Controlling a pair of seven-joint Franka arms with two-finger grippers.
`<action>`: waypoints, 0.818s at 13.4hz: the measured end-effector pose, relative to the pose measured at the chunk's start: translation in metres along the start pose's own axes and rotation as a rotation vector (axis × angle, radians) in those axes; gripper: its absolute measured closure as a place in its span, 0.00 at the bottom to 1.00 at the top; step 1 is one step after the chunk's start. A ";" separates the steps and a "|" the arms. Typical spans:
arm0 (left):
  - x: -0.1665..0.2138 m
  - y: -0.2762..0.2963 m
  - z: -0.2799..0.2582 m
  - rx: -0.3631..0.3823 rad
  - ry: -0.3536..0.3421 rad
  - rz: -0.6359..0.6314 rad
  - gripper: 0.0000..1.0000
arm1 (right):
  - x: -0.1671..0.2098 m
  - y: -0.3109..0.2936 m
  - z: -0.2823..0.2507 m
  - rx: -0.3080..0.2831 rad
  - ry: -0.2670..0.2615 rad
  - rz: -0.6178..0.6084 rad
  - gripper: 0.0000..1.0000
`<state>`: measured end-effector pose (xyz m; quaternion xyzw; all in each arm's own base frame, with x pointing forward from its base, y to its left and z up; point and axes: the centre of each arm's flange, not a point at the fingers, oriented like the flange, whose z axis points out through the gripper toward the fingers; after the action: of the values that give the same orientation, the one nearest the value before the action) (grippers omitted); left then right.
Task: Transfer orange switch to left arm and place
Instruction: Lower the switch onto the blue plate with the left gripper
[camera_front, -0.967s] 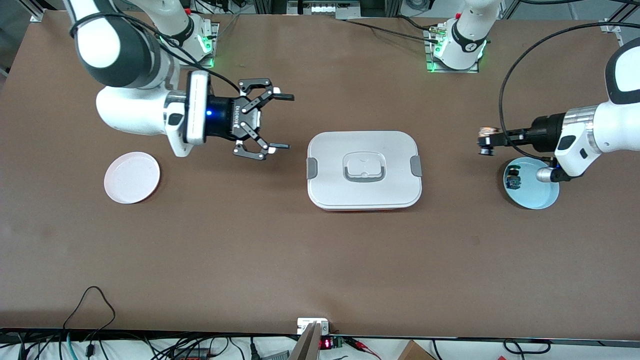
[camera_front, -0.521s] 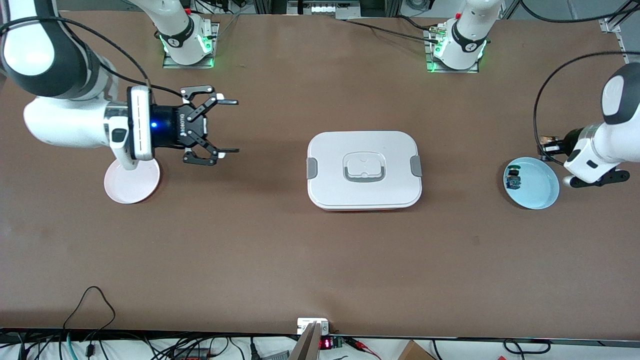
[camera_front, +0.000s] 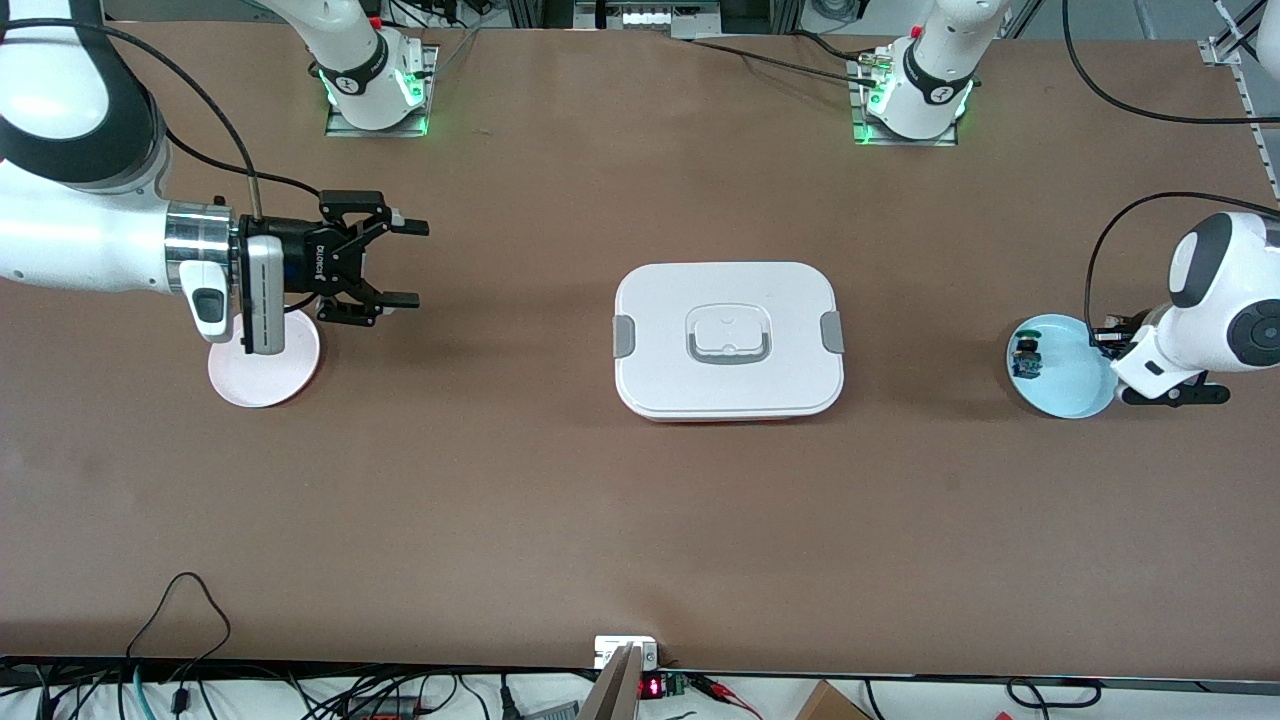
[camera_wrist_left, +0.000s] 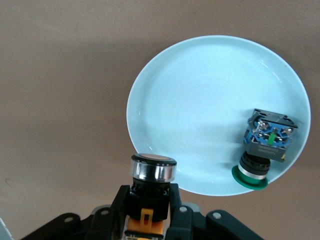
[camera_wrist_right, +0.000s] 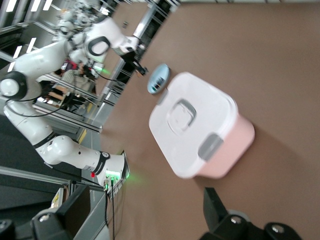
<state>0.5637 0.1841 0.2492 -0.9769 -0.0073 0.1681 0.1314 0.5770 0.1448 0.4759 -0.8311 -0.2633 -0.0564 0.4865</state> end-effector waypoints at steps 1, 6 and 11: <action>0.002 0.001 0.002 -0.001 0.009 0.003 0.64 | -0.004 0.001 -0.004 -0.058 -0.045 0.090 0.00; 0.015 0.012 0.035 0.012 0.019 0.000 0.64 | -0.019 0.015 -0.015 -0.457 -0.195 0.406 0.00; 0.025 0.029 0.063 0.044 0.021 0.010 0.64 | -0.049 0.033 -0.031 -0.858 -0.418 0.566 0.00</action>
<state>0.5653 0.1737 0.1767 -0.9756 0.0025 0.1585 0.1520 0.5569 0.0875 0.4489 -0.9866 -0.0742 0.1405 0.0377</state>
